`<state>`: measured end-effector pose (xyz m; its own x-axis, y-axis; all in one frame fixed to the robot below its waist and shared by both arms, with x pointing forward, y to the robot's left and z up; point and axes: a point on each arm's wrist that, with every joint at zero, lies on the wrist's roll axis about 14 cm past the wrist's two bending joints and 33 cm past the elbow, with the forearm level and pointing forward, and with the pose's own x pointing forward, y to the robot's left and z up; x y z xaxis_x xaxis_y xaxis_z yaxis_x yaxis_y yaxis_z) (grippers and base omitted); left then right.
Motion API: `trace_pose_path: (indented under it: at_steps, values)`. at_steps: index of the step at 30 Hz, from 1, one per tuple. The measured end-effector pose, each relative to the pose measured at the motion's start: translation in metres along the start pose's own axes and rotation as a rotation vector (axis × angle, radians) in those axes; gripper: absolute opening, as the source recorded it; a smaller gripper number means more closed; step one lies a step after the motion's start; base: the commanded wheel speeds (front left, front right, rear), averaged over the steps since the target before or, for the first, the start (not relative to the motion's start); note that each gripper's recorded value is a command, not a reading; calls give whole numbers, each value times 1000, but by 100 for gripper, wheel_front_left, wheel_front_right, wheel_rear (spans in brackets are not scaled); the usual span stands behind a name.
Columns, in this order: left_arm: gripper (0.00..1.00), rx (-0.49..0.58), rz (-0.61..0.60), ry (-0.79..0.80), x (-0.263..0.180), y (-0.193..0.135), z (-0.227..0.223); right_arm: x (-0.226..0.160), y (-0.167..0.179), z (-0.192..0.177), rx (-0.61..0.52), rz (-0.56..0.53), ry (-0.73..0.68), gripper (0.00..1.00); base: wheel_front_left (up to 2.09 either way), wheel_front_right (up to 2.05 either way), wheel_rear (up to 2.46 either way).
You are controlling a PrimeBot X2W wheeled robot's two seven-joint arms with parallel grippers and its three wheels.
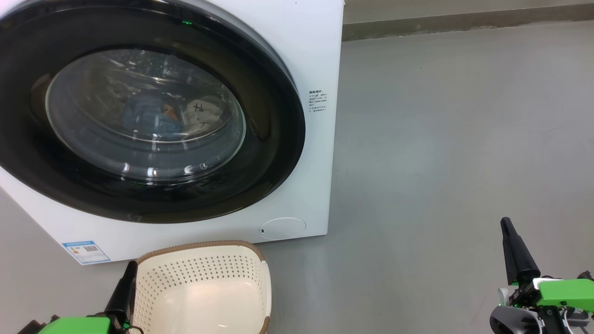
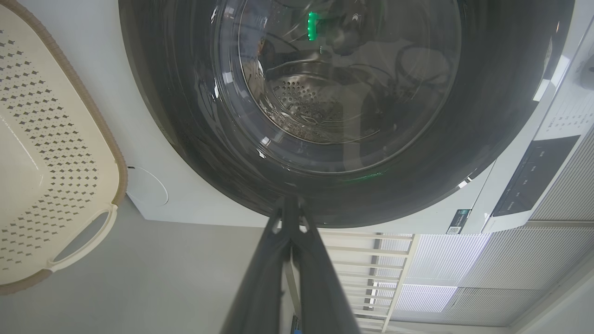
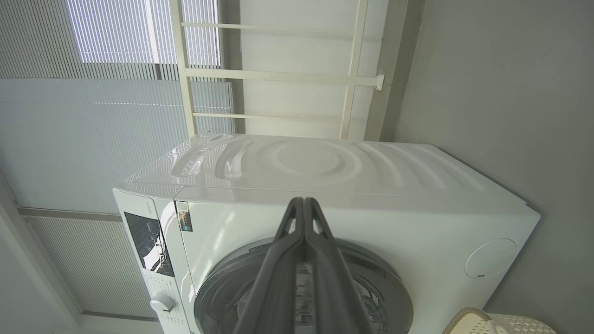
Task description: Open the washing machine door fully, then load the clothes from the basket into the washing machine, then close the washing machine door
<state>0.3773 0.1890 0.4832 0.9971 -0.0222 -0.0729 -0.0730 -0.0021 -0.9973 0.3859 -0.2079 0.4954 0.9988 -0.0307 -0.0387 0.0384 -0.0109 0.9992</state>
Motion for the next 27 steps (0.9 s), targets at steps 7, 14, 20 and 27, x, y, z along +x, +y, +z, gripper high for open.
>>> trace_pose_path:
  at_steps: [7,14,20,27]
  values:
    - [0,0,0,0,0,0,0,0,0,1,1,0,-2,0,0,0,0]
    - [0,0,0,0,0,0,0,0,0,1,1,0,-3,0,0,0,0]
    - [0,0,0,0,0,0,0,0,0,1,1,0,-3,0,0,0,0]
    - [0,0,0,0,0,0,0,0,0,0,2,0,1,0,0,0,0]
